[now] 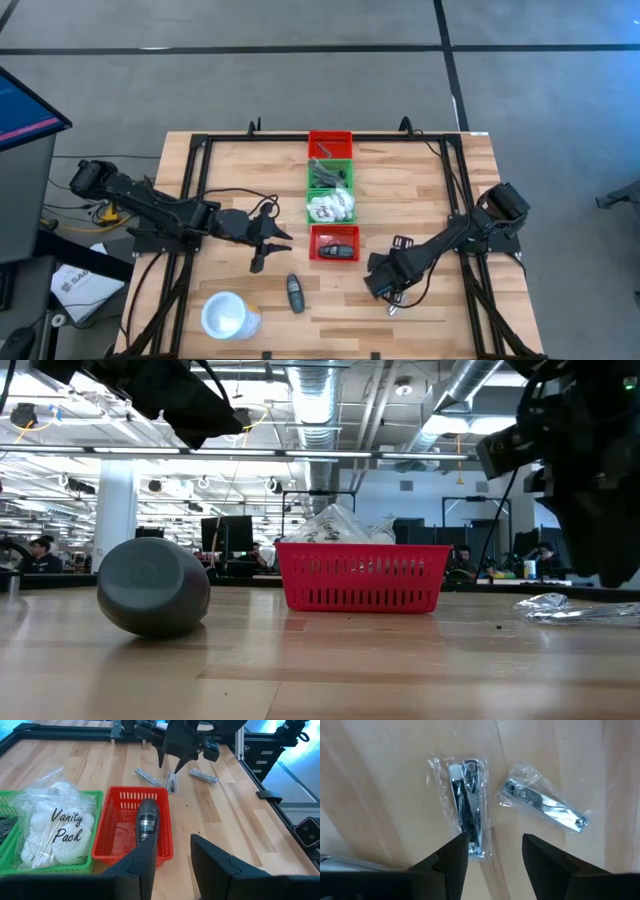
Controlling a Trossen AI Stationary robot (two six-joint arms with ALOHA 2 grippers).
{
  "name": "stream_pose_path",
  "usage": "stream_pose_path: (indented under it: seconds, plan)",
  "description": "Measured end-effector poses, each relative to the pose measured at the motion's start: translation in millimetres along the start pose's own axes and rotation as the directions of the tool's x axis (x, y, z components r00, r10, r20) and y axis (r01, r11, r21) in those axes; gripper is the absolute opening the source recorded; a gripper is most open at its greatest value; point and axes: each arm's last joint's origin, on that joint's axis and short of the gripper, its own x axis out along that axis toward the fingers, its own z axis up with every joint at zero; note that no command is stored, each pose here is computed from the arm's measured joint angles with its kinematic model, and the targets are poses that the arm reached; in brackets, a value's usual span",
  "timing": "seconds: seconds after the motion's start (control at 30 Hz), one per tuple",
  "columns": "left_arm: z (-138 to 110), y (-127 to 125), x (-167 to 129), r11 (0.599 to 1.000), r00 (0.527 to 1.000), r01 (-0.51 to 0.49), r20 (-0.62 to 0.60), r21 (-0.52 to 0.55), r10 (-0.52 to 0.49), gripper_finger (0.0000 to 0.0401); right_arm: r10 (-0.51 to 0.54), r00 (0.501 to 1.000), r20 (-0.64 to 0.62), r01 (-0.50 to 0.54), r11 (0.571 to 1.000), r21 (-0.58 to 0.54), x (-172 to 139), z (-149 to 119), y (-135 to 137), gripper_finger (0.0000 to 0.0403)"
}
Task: Pick & Place Travel size toiletries
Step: Put the silver nail cutter into the top red bin
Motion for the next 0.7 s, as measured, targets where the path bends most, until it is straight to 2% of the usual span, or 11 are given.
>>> stream_pose_path:
  seconds: [0.3,0.57,0.7]
  plan:
    - [0.1,0.0,0.0,1.000,1.000,0.000,0.001,0.000,0.000,0.0114,0.042,0.999,0.009,-0.042,0.999,-0.003,-0.1,-0.8,5.3,0.0173]
    - [0.1,0.0,0.0,1.000,1.000,0.000,0.001,0.001,0.000,0.0114,0.067,0.997,-0.043,-0.066,0.997,0.030,23.3,-9.9,-1.0,0.0171]
    - [0.2,0.0,-0.1,1.000,1.000,0.000,0.002,0.001,0.000,0.0114,0.124,0.992,-0.035,-0.123,0.992,0.028,30.2,-9.5,-1.2,0.0170]
